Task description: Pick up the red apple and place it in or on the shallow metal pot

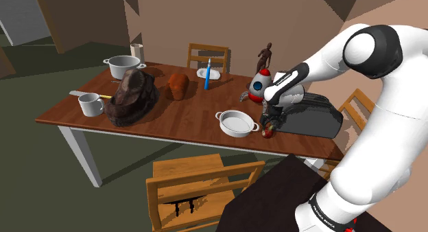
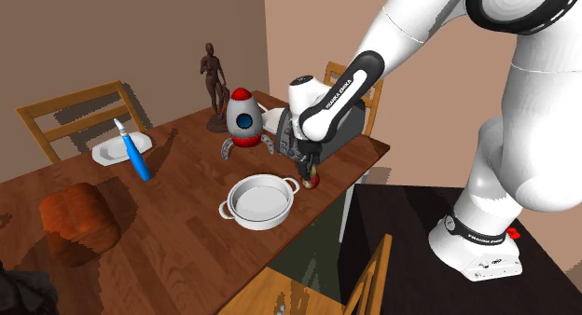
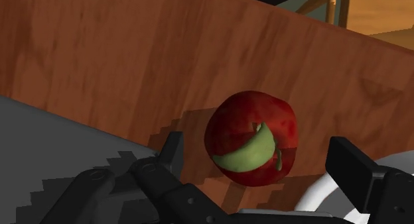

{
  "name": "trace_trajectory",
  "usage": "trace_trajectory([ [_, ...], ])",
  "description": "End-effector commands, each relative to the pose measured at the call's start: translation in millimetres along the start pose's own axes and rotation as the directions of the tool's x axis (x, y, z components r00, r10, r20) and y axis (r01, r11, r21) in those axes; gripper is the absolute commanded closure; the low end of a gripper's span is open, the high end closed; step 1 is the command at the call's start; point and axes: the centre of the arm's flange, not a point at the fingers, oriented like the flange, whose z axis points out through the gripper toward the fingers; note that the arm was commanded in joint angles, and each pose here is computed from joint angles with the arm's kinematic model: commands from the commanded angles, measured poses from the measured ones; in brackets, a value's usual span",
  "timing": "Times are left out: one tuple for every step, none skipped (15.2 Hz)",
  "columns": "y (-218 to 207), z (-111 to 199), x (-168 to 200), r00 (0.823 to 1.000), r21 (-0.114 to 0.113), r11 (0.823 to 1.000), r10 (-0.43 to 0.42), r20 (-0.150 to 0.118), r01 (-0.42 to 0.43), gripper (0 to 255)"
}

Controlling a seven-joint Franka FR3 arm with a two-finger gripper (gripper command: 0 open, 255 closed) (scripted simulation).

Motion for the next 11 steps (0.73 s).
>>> trace_trajectory([
  [1, 5, 1, 1.0, -0.003, 1.0, 0.007, -0.002, -0.007, 255],
  [1, 4, -1, 1.0, -0.002, 1.0, 0.006, -0.002, -0.007, 255],
  [1, -1, -2, 1.0, -0.002, 1.0, 0.007, -0.002, -0.007, 255],
  [1, -7, -2, 1.0, -0.002, 1.0, 0.007, -0.002, -0.007, 255],
  [2, -12, -3, 1.0, -0.002, 1.0, 0.007, -0.002, -0.007, 255],
  [2, -17, -4, 1.0, -0.002, 1.0, 0.007, -0.002, -0.007, 255],
  [2, -22, -4, 1.0, -0.002, 1.0, 0.007, -0.002, -0.007, 255],
  [3, -28, -5, 1.0, -0.002, 1.0, 0.007, -0.002, -0.007, 255],
  [3, -33, -6, 1.0, -0.002, 1.0, 0.007, -0.002, -0.007, 255],
  [3, -38, -6, 1.0, -0.002, 1.0, 0.007, -0.002, -0.007, 255],
  [4, -43, -7, 1.0, -0.002, 1.0, 0.007, -0.002, -0.007, 255],
])
